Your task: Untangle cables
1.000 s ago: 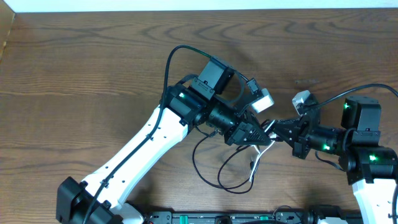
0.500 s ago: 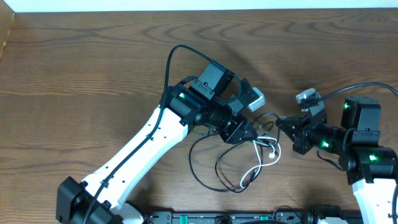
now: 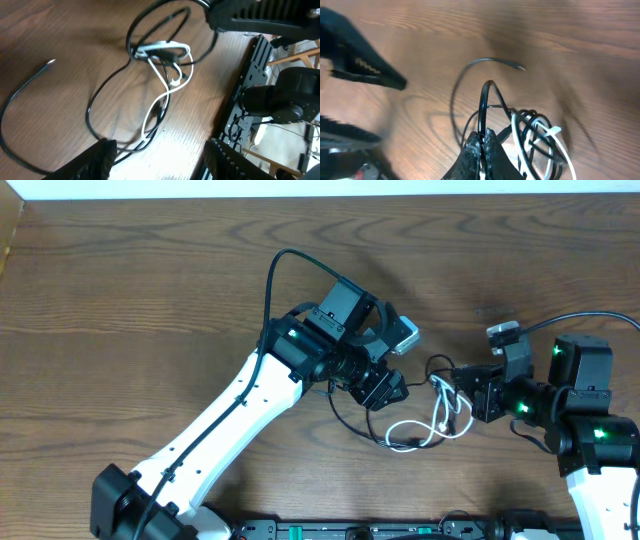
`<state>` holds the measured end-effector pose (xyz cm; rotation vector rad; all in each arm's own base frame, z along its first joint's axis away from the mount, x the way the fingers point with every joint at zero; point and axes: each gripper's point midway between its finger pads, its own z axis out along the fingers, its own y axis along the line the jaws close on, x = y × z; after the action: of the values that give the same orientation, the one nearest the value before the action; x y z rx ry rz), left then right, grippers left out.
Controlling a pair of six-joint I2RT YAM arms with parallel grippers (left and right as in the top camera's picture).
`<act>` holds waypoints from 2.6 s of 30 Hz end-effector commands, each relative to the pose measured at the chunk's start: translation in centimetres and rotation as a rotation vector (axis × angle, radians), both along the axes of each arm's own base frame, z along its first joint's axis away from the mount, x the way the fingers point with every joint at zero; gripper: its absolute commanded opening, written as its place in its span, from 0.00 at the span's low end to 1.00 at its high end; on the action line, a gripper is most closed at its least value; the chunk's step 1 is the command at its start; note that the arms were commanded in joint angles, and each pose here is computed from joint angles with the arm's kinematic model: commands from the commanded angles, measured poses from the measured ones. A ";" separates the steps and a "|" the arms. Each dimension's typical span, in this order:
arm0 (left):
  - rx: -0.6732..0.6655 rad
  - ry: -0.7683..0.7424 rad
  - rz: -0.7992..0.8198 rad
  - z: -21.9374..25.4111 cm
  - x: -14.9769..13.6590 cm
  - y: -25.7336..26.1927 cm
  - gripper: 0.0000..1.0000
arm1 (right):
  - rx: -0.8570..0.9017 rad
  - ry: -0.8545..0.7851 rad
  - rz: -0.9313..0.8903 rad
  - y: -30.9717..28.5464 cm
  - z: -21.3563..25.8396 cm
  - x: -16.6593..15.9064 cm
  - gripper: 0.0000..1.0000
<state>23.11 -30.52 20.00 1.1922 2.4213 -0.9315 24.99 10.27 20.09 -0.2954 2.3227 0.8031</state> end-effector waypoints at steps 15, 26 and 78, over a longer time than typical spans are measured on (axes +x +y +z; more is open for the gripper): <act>-0.001 -0.136 0.112 0.5 4.0 -0.7 0.79 | 0.349 -0.141 0.330 5.1 6.7 -2.6 0.01; 0.018 -0.207 0.168 0.6 5.8 -0.5 0.79 | 0.301 -0.137 0.281 4.6 6.0 -1.9 0.03; 0.462 0.183 1.061 -7.6 5.3 12.7 0.98 | -0.396 0.783 -0.285 1.0 -19.5 -1.3 0.20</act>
<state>28.33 -18.23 12.70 -0.1923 2.8943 -0.1802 23.04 11.94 0.85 0.1207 3.1778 0.4784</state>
